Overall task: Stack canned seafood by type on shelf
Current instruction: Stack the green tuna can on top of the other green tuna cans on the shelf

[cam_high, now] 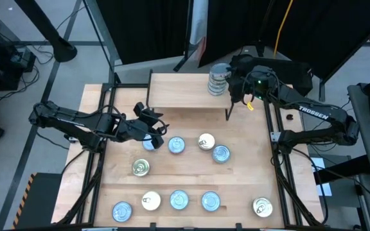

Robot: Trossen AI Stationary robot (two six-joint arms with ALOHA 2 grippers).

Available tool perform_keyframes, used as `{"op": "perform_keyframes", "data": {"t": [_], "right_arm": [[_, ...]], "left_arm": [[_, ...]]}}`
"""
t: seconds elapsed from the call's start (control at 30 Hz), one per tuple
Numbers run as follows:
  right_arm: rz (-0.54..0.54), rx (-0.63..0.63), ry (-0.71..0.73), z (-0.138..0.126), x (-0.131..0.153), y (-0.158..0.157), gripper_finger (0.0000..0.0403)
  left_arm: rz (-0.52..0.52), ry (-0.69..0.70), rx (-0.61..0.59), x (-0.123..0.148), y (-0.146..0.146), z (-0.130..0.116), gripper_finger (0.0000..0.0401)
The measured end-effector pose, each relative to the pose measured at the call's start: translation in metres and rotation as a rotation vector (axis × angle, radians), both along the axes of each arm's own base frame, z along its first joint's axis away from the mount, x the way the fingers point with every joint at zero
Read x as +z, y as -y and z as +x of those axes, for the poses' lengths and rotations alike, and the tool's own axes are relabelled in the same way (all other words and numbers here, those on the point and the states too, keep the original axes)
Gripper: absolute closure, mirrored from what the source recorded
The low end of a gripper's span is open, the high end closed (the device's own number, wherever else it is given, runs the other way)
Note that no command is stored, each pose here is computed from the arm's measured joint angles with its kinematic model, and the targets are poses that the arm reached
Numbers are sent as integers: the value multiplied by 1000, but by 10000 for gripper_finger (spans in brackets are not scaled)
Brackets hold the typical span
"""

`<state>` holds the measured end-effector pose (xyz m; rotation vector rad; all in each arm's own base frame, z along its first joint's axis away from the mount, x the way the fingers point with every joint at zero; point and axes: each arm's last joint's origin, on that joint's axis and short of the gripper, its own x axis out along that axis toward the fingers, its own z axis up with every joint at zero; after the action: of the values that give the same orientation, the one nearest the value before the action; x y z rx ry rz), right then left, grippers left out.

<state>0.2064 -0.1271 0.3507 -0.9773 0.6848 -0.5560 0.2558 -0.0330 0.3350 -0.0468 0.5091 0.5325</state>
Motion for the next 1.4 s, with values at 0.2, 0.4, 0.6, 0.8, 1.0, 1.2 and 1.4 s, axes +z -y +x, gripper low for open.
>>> {"op": "perform_keyframes", "data": {"t": [0.2, 0.4, 0.6, 0.8, 1.0, 1.2, 1.4], "right_arm": [[89, -63, 93, -4, 5, 5, 209], [178, -88, 171, -8, 4, 10, 209], [242, -47, 171, -8, 1, 10, 209], [260, -59, 191, -8, 1, 10, 209], [197, -66, 132, -9, 1, 10, 209], [153, -93, 94, -8, 1, 10, 209], [230, -59, 156, -7, 0, 9, 208]], "left_arm": [[-3, 2, 1, 0, 0, 0, 163], [-20, 6, -19, 0, 1, 1, 163], [-25, 9, -25, 1, 1, 1, 163], [-25, 8, -25, 1, 1, 1, 163], [-40, 11, -44, 1, 2, 1, 163], [-43, 13, -47, 1, 2, 2, 163], [-45, 14, -46, 1, 2, 2, 163]]}}
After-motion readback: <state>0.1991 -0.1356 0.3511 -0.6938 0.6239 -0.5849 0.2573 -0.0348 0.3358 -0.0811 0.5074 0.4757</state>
